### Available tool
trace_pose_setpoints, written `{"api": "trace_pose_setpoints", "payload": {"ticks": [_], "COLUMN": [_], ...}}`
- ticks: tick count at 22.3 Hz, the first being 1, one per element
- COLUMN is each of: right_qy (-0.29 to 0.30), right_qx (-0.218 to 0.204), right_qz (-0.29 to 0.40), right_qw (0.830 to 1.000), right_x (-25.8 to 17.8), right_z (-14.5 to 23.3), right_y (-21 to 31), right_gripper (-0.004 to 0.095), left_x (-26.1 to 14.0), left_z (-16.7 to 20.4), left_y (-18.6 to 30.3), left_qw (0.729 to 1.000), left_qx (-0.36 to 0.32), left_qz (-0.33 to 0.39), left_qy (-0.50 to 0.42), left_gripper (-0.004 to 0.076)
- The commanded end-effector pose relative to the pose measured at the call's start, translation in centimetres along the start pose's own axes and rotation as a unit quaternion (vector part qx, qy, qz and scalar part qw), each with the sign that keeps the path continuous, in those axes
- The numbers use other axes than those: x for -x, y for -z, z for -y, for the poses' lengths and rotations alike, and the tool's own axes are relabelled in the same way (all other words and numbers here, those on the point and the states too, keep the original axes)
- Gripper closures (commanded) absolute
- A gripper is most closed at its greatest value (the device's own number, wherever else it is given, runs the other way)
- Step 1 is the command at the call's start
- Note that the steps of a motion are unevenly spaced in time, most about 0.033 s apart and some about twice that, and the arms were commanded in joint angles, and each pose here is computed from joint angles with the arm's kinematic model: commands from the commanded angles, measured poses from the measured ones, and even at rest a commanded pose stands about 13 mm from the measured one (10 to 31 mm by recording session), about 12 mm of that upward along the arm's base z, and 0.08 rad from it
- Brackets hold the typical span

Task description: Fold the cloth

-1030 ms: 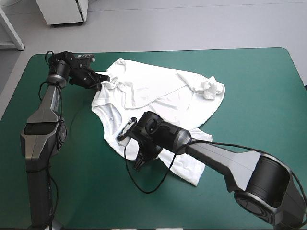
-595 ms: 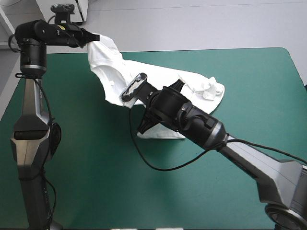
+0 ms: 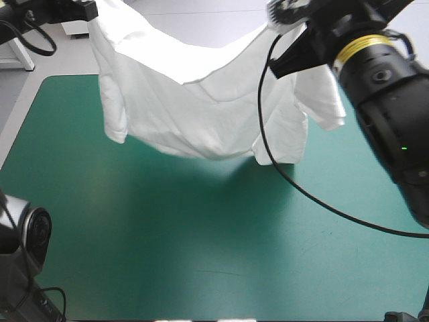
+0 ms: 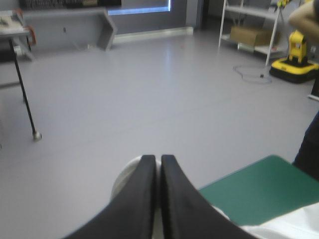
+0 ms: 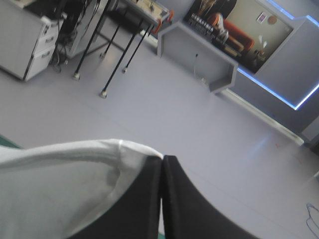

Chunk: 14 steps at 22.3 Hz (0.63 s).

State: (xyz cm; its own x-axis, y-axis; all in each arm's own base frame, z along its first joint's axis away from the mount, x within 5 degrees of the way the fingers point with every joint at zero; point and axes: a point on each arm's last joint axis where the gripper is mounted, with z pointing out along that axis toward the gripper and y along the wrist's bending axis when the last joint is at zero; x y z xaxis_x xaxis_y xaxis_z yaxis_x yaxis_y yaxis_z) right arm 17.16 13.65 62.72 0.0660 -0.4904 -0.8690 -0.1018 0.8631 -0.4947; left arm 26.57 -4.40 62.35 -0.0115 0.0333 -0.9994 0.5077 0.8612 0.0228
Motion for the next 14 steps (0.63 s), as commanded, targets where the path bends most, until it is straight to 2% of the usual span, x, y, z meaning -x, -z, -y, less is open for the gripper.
{"api": "trace_pose_setpoints", "payload": {"ticks": [1,4,6,9,11,14], "right_qy": [-0.021,-0.029,-0.034,-0.043,-0.041,-0.044], "right_qx": [-0.059,-0.075,-0.088,-0.104,-0.107,-0.104], "right_qz": [0.1,0.164,0.225,0.332,0.364,0.37], "right_qw": [0.993,0.983,0.97,0.937,0.924,0.922], "right_x": [1.6,2.6,3.6,5.2,5.6,5.7], "right_z": [4.8,6.2,6.9,7.6,7.7,7.6], "right_y": [3.0,4.1,5.0,6.4,6.8,6.9], "right_gripper": [0.0927,0.0927,0.0927,0.0927,0.0926,0.0927], "left_x": [4.7,7.2,8.3,9.1,9.5,9.7], "left_z": [3.9,6.4,7.7,9.1,9.7,10.3], "left_y": [6.4,10.8,13.3,16.1,17.1,18.0], "left_qw": [0.988,0.964,0.947,0.929,0.917,0.908], "left_qx": [-0.012,-0.017,-0.015,-0.016,-0.02,-0.027], "left_qz": [0.15,0.254,0.31,0.357,0.383,0.401], "left_qy": [-0.041,-0.073,-0.085,-0.098,-0.11,-0.119], "left_gripper": [0.0733,0.0733,0.0733,0.0733,0.0733,0.0733]}}
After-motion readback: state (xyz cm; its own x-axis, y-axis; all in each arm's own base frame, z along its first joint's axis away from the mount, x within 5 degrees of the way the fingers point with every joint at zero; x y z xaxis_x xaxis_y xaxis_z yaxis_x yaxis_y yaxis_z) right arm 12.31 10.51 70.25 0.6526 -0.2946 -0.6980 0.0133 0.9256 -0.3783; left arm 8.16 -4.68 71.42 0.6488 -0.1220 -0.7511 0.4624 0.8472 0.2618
